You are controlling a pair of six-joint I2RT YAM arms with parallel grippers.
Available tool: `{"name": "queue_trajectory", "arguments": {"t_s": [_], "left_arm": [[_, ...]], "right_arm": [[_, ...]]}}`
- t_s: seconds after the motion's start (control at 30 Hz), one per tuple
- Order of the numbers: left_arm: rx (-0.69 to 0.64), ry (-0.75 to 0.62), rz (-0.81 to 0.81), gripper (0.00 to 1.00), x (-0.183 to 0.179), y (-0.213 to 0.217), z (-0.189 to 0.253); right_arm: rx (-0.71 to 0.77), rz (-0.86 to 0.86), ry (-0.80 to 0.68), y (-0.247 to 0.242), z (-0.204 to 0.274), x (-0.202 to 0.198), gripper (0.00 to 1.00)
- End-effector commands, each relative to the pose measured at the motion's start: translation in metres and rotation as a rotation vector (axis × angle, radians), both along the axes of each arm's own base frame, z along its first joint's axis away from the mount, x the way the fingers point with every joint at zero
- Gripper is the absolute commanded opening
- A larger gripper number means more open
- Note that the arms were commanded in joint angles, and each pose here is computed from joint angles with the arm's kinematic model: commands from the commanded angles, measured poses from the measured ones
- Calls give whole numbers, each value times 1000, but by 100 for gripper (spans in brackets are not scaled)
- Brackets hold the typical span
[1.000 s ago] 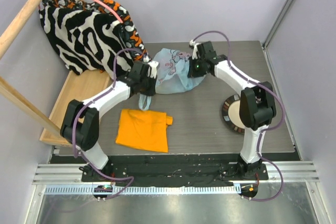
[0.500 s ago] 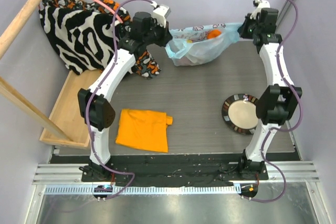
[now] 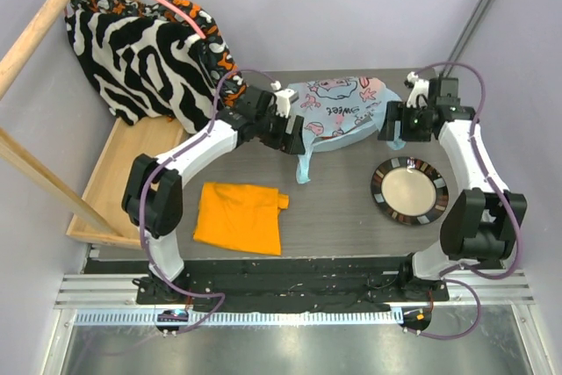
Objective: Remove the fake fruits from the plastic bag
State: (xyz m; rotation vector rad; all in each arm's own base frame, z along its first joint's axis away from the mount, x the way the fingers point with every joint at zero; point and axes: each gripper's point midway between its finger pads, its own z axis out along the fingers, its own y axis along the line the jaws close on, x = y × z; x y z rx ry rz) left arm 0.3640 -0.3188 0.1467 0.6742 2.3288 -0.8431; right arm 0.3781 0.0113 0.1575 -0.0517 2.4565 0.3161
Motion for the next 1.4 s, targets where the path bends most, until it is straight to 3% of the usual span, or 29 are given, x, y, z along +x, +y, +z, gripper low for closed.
{"name": "queue_trajectory", "arguments": {"t_s": [0.0, 0.07, 0.17, 0.27, 0.3, 0.33, 0.4, 0.6, 0.8, 0.93, 1.1, 1.17, 1.27, 1.37], "left_arm": [[-111, -160, 74, 86, 5, 9, 90], [-82, -139, 96, 89, -3, 18, 83], [-87, -99, 120, 91, -21, 28, 72], [-124, -59, 85, 91, -40, 23, 60], [-134, -78, 76, 92, -40, 19, 58], [-108, -72, 65, 92, -46, 16, 43], [-105, -88, 63, 100, -46, 8, 33], [-72, -147, 64, 100, -44, -29, -1], [-74, -117, 56, 95, -42, -59, -14], [-29, -105, 96, 93, -40, -52, -6], [48, -147, -4, 92, -63, -26, 15], [-48, -245, -73, 92, -69, -32, 45], [-129, -271, -136, 91, -73, -47, 46], [-131, -197, -180, 87, -68, -67, 30]], "right_arm": [[51, 281, -294, 49, 131, -20, 87], [-23, 443, -374, 84, 156, -38, 87], [-117, 607, -401, 119, 147, -55, 85], [-119, 665, -340, 133, 119, -55, 67], [-115, 665, -302, 135, 106, -48, 57], [-114, 653, -296, 136, 101, -40, 54], [-107, 601, -295, 137, 103, -25, 54], [-74, 536, -299, 145, 108, 9, 55], [-83, 509, -296, 141, 103, 7, 56], [-111, 489, -303, 132, 101, 0, 57], [-150, 416, -317, 115, 106, 3, 58], [-160, 378, -314, 106, 106, 8, 57], [-155, 334, -301, 100, 101, 18, 57], [-147, 308, -297, 98, 101, 29, 57]]}}
